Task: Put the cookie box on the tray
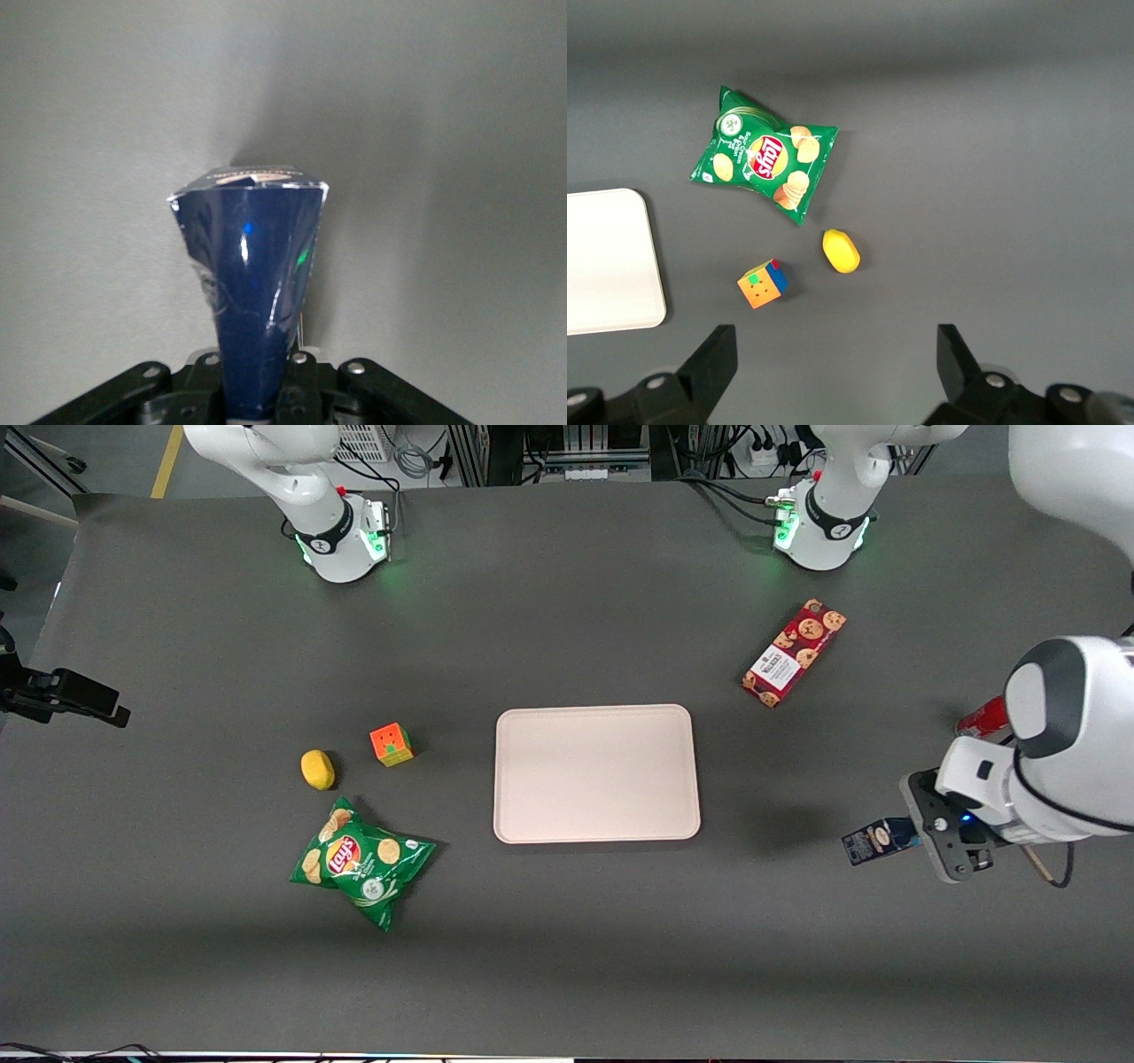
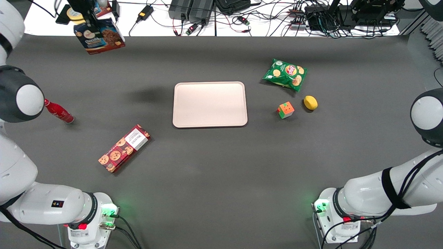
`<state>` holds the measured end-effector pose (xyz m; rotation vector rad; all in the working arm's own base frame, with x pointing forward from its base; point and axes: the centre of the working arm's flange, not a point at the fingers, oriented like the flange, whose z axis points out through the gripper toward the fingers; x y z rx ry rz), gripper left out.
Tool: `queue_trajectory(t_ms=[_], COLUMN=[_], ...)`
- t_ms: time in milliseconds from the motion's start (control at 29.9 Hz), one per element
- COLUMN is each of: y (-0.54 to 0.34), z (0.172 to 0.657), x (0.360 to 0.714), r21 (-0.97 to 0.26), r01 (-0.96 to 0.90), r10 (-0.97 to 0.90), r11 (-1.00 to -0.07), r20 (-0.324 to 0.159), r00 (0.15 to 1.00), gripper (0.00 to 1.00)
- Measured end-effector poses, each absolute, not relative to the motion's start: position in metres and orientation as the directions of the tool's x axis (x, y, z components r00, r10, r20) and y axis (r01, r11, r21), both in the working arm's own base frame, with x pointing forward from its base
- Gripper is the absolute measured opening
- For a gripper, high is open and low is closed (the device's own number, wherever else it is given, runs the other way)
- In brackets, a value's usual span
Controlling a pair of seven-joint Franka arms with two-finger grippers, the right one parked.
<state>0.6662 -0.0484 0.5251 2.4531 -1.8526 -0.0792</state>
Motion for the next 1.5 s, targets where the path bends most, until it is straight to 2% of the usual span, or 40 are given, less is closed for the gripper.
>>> queue_trajectory(t_ms=[267,501,601,768,969,1069,1169,1504], y=[-0.052,-0.058,-0.068,-0.094,-0.128,-0.147,-0.168,-0.214], z=[0.582,0.594,0.596,0.606,0.614,0.614,0.613,0.607], x=[0.649,0.647,0.645,0.636,0.626,0.621,0.615,0.599], r21=[0.081,0.069,0.07,0.077,0.088,0.098,0.108,0.117], r01=[-0.961,-0.951,-0.927,-0.844,-0.662,-0.555,-0.451,-0.196], r10=[-0.964,-0.953,-0.929,-0.847,-0.665,-0.559,-0.457,-0.207], r11=[-0.266,-0.302,-0.368,-0.53,-0.744,-0.826,-0.886,-0.974], r20=[-0.002,0.004,0.005,0.004,-0.006,-0.019,-0.038,-0.093], r00=[0.267,0.303,0.369,0.532,0.747,0.829,0.889,0.974], gripper=[0.13,0.13,0.13,0.13,0.13,0.13,0.13,0.13])
